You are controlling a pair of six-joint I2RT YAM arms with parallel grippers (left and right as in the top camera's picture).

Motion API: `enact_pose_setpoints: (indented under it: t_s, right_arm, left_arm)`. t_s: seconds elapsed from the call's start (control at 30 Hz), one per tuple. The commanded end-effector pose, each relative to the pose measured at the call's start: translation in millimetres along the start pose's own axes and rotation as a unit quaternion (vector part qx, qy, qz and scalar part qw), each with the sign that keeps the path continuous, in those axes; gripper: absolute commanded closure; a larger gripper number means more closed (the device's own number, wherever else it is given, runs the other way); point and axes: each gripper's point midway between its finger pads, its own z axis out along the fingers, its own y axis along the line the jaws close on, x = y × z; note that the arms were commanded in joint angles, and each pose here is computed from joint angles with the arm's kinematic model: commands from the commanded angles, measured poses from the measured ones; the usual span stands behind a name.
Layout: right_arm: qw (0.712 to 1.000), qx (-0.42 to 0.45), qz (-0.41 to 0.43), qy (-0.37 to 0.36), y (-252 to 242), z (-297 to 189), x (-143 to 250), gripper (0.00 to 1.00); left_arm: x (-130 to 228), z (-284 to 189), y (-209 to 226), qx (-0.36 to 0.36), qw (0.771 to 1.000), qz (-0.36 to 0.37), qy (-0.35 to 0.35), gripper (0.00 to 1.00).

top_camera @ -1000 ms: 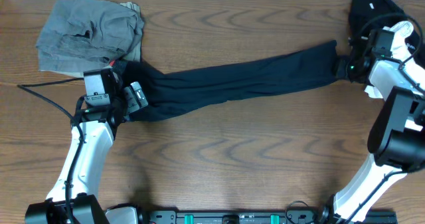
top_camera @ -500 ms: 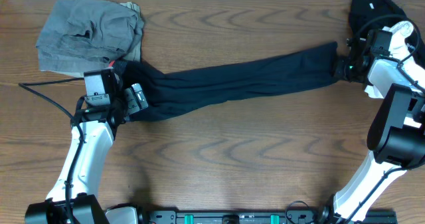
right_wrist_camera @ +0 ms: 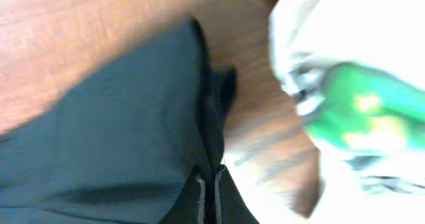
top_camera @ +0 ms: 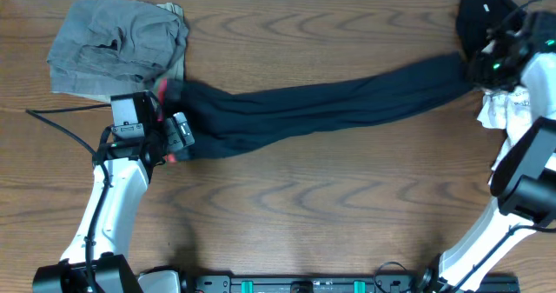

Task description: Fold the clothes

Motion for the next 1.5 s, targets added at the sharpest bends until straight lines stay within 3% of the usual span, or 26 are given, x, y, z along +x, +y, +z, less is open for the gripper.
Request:
enact_pose_setpoints:
  t_s: [0.0,0.27,0.57,1.0,1.47]
  right_arm:
    - [0.999,0.006,-0.016,-0.034,-12.2,-32.8,-22.3,0.99]
    - [0.997,-0.063,-0.046,-0.028,17.9,-43.0,-21.4,0.99]
    - [0.987,-0.105,-0.12,0.018,102.0,-27.6,0.7,0.99]
    - [0.957,-0.148,-0.224,0.107,214.7,-18.5,67.0,0.99]
    - [0.927,-0.135,-0.302,0.175,277.2,-6.3,140.1,0.99]
  left_arm:
    - [-9.3,-6.3,-4.4,0.007,1.0,0.009,-0.012,0.02]
    - [-9.4,-6.3,-4.5,0.007,1.0,0.009,-0.012,0.02]
    - [-9.4,-6.3,-4.5,0.007,1.0,0.009,-0.012,0.02]
    - [-9.5,-6.3,-4.5,0.007,1.0,0.009,-0.012,0.02]
    - [-9.7,-6.3,-4.5,0.007,1.0,0.01,-0.012,0.02]
